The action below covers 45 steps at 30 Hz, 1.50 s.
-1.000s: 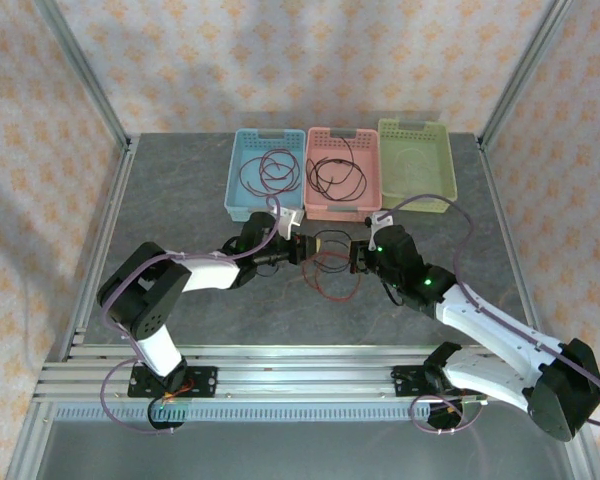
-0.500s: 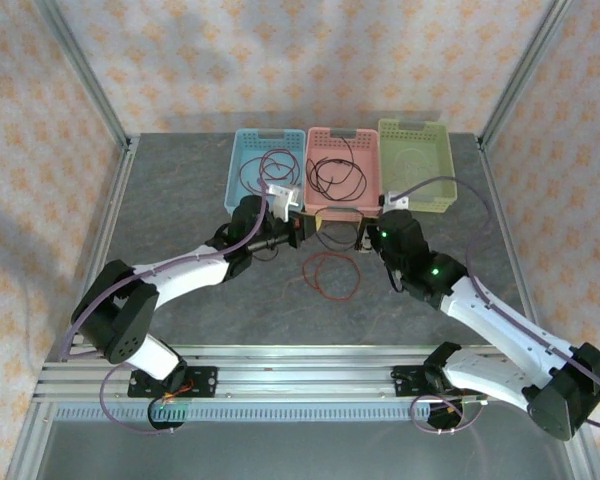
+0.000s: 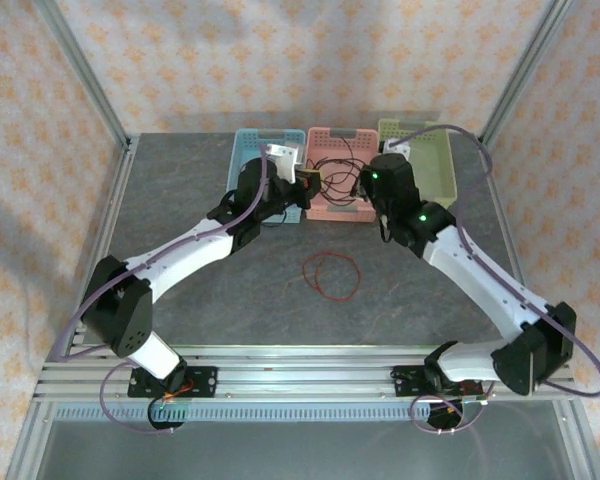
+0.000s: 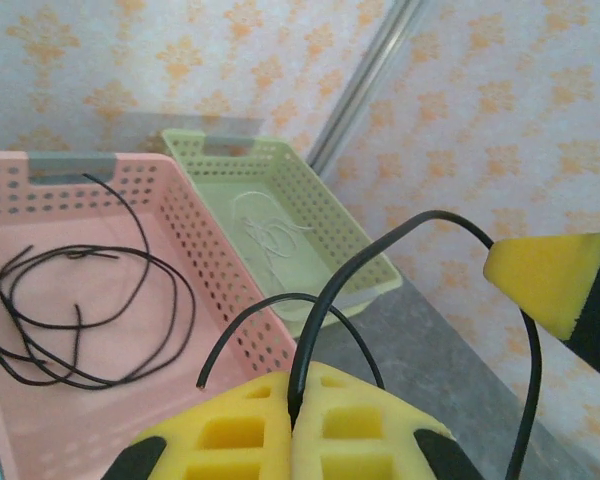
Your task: Untangle the cables
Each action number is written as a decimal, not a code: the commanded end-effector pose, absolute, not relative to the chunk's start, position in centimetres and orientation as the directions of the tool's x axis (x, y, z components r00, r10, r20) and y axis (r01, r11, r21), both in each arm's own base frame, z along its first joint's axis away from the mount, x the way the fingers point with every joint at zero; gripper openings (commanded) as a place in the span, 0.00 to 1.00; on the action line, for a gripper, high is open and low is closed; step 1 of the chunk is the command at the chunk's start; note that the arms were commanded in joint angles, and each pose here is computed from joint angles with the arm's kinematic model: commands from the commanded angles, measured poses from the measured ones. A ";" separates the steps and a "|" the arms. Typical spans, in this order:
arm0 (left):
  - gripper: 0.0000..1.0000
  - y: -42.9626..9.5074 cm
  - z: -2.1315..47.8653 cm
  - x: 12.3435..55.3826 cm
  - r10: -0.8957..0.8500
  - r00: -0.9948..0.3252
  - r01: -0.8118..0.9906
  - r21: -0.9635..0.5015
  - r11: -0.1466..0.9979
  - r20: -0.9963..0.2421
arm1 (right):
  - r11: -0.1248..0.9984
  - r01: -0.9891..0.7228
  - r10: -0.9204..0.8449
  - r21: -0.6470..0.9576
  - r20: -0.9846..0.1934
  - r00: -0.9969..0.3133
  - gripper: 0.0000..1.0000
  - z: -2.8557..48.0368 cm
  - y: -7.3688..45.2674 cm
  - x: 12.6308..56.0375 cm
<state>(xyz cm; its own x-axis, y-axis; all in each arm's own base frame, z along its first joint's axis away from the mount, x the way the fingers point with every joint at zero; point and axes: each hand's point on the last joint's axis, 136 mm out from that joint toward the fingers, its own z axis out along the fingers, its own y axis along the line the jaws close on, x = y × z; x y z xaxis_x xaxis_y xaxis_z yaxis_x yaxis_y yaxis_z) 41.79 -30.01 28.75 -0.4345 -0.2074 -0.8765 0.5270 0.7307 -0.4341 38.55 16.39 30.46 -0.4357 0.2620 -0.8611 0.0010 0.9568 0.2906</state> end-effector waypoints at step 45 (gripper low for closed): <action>0.51 -28.2 19.5 60.6 -0.152 -0.479 0.205 -0.278 0.938 -0.865 | 0.977 0.102 0.204 0.187 -0.690 -0.694 0.13 13.0 18.5 57.2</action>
